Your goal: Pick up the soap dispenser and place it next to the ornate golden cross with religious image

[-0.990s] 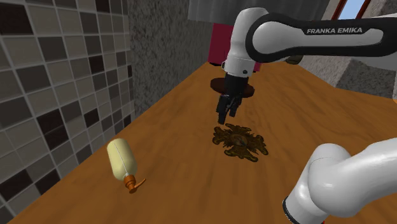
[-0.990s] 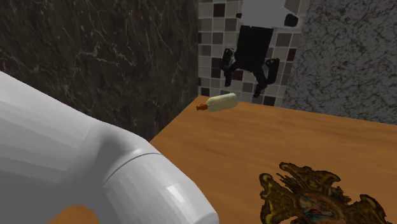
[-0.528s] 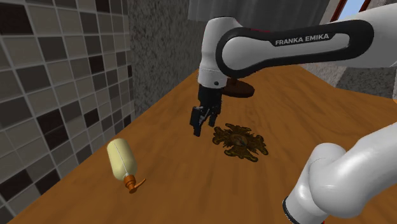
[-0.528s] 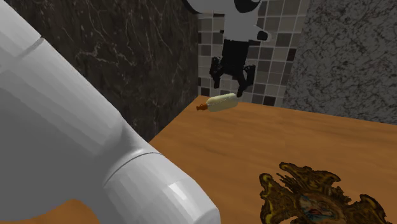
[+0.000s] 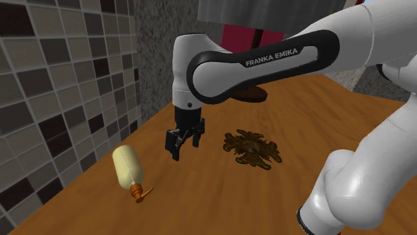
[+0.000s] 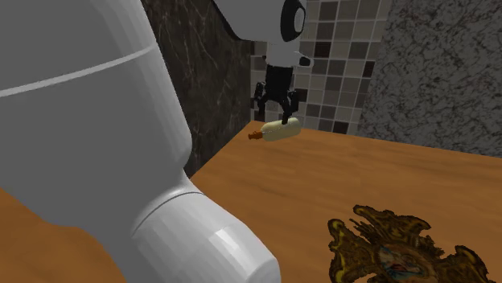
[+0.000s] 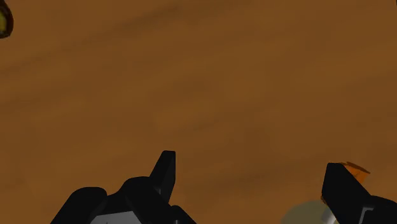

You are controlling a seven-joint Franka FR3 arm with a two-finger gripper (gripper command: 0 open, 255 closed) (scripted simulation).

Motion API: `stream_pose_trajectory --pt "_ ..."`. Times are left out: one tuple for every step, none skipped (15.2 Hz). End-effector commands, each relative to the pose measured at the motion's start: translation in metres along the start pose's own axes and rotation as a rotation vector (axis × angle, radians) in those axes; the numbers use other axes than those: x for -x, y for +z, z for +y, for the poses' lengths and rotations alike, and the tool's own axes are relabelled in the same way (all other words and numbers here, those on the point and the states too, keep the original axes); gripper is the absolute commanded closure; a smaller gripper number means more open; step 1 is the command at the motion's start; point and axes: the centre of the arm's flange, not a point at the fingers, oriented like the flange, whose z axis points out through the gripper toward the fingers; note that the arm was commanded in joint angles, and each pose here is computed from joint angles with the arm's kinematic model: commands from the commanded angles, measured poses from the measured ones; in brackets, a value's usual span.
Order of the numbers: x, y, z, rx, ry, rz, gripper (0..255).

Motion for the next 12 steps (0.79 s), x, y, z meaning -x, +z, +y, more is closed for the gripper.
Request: stream_pose_trajectory --pt "-0.015 0.012 -0.017 0.005 0.001 -0.004 0" --pt "-0.022 0.018 -0.028 0.008 0.001 -0.006 0" --pt "-0.029 0.024 -0.038 0.011 0.001 -0.009 0" --pt "-0.036 0.030 -0.048 0.014 0.001 -0.011 0" --pt "-0.043 0.036 -0.059 0.018 0.001 -0.013 0" --pt "-0.050 0.042 -0.069 0.021 0.001 -0.016 0" --pt "-0.057 0.048 -0.079 0.024 0.001 -0.018 0" --pt "-0.063 0.054 -0.089 0.027 0.001 -0.020 0" --pt "-0.070 0.060 -0.100 0.030 0.001 -0.022 0" --pt "-0.077 0.067 -0.110 0.033 0.001 -0.025 0" --pt "-0.084 0.073 -0.120 0.036 0.001 -0.027 0" --pt "-0.091 0.079 -0.130 0.039 0.001 -0.029 0"
